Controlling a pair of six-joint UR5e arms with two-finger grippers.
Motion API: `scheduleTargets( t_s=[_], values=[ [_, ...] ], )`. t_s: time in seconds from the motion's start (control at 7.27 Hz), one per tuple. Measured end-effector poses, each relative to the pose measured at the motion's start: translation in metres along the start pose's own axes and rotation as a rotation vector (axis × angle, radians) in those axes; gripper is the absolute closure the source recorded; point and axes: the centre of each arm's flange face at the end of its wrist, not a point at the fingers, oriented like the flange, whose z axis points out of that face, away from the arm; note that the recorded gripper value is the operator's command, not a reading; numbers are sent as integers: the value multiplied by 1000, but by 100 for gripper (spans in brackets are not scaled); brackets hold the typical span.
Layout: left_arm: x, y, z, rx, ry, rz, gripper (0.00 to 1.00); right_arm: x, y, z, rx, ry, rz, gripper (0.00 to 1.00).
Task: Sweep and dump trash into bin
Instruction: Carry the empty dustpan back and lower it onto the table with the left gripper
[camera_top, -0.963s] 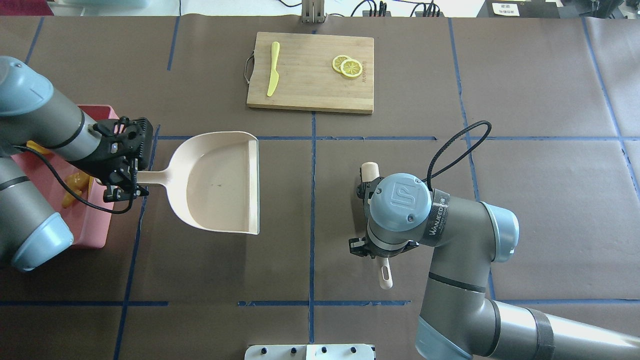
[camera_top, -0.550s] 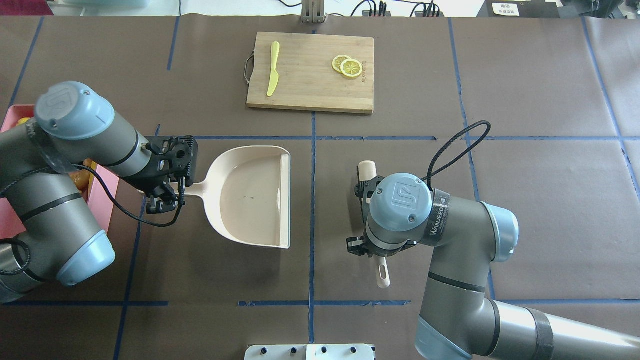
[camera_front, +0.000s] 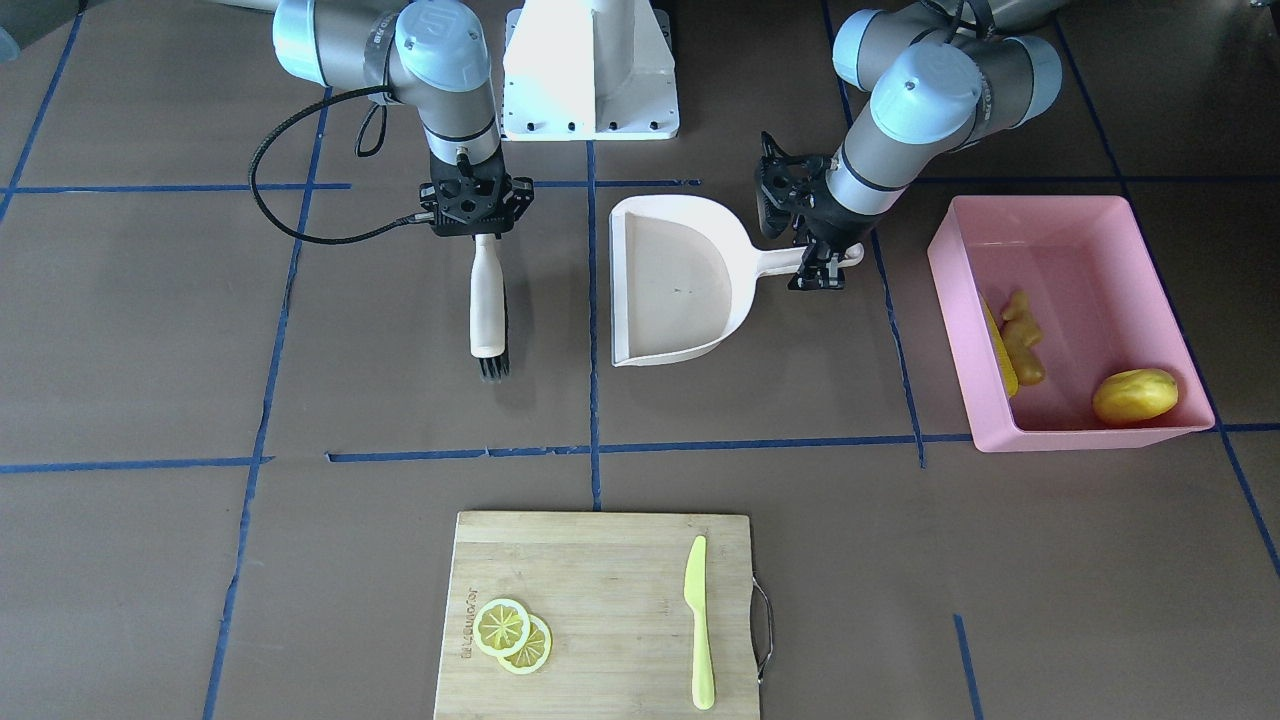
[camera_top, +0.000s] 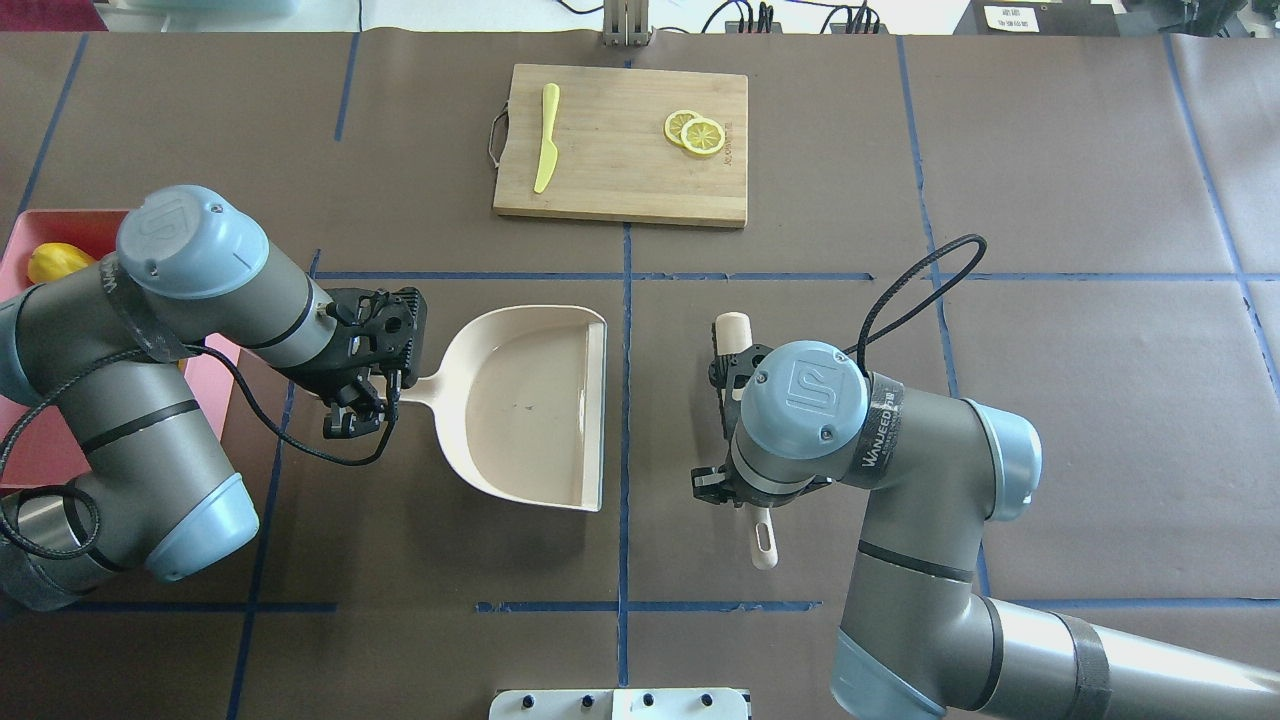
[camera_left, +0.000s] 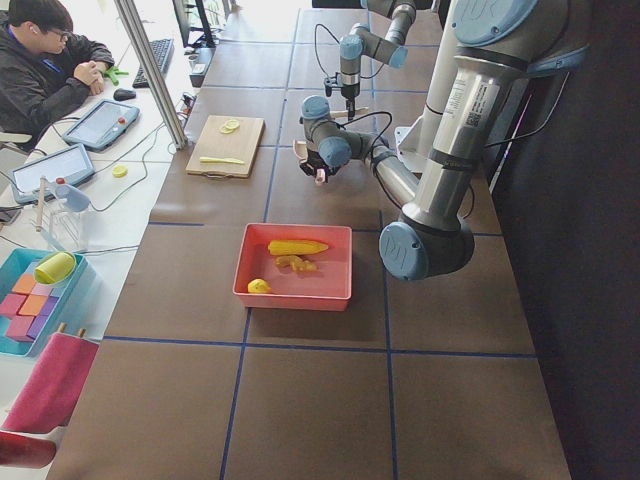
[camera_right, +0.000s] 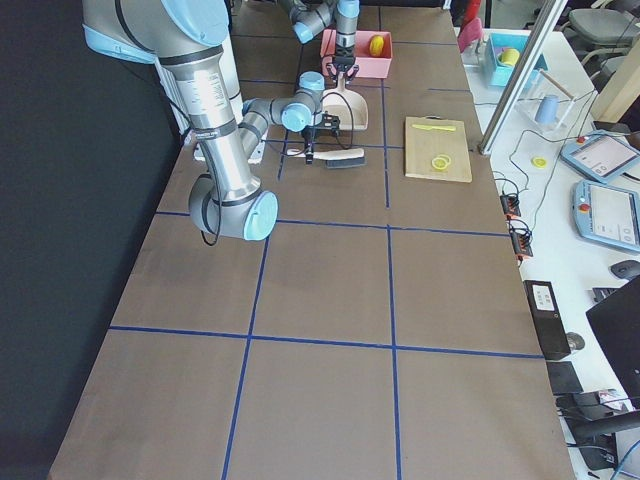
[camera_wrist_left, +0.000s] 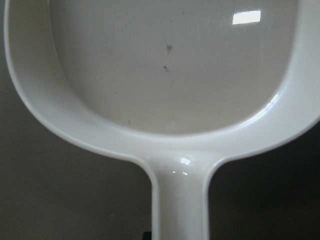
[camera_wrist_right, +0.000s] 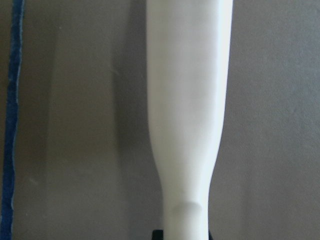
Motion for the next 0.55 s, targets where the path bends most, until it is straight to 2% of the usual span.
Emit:
scheduleTargets(
  t_s=[0.41, 0.55],
  values=[
    [6, -5, 11, -20, -21, 1, 89, -2, 1, -10, 21, -15, 17, 100],
    [10, -9, 15, -23, -22, -12, 85, -2, 2, -13, 23, -20, 17, 100]
  ],
)
